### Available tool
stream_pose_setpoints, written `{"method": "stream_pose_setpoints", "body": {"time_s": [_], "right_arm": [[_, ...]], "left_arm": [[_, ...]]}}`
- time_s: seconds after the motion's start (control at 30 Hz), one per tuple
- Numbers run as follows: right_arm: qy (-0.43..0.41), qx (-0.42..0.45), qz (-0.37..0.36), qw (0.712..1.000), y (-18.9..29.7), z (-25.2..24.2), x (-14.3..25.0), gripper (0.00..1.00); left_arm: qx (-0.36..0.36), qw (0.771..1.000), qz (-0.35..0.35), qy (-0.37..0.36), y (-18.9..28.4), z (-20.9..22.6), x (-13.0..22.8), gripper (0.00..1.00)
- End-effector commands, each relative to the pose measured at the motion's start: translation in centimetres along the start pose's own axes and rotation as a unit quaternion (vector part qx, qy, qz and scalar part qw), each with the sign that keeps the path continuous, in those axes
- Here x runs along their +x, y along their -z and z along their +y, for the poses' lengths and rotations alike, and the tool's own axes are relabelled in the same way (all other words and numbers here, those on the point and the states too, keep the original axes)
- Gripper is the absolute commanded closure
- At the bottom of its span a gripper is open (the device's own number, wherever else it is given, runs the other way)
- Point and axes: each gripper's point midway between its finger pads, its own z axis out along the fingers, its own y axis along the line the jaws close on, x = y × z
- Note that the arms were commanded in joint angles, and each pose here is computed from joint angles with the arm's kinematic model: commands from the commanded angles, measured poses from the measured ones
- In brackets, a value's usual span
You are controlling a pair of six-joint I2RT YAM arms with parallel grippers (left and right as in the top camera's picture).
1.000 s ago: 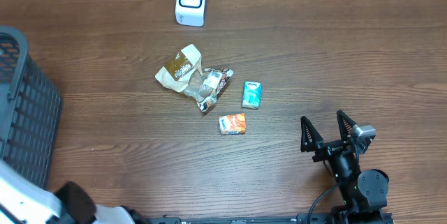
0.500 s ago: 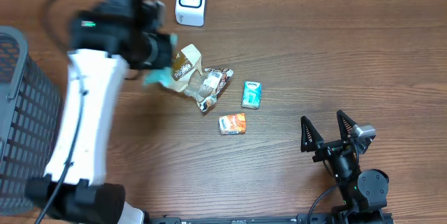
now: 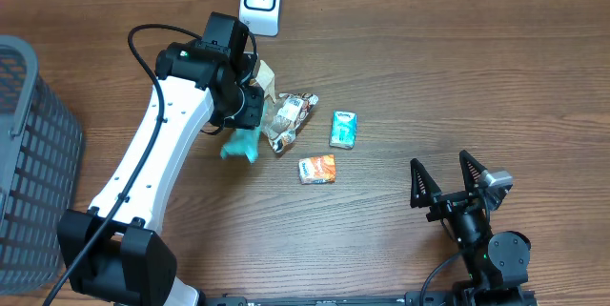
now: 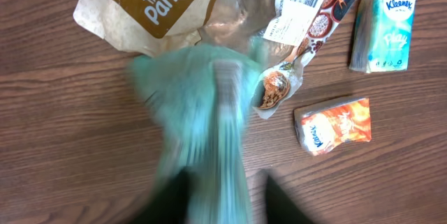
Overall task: Scan the item barcode
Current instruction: 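Carry the teal pack out and release it left of the mint tin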
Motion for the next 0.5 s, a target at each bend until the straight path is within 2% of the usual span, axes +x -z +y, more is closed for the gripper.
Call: {"method": "stream_pose_setpoints", "body": {"time_s": [0.0,0.1,0.47], "right_arm": [[0.001,0.006,-0.004,1.000,0.00,-0.32,0.08,0.00],[0.001,0.006,-0.004,1.000,0.00,-0.32,0.08,0.00],[0.000,0.006,-0.004,1.000,0.00,-0.32,0.08,0.00]], "left_arm": [[-0.006,1.000,-0.005,-0.010,0.58,0.16,0.11,0.32],[-0.007,1.000,-0.005,-0.010,0.58,0.19,0.10,0.20],[-0.008,1.000,-0.013,-0.011,0.61,0.24,-0.27,0.18]]}}
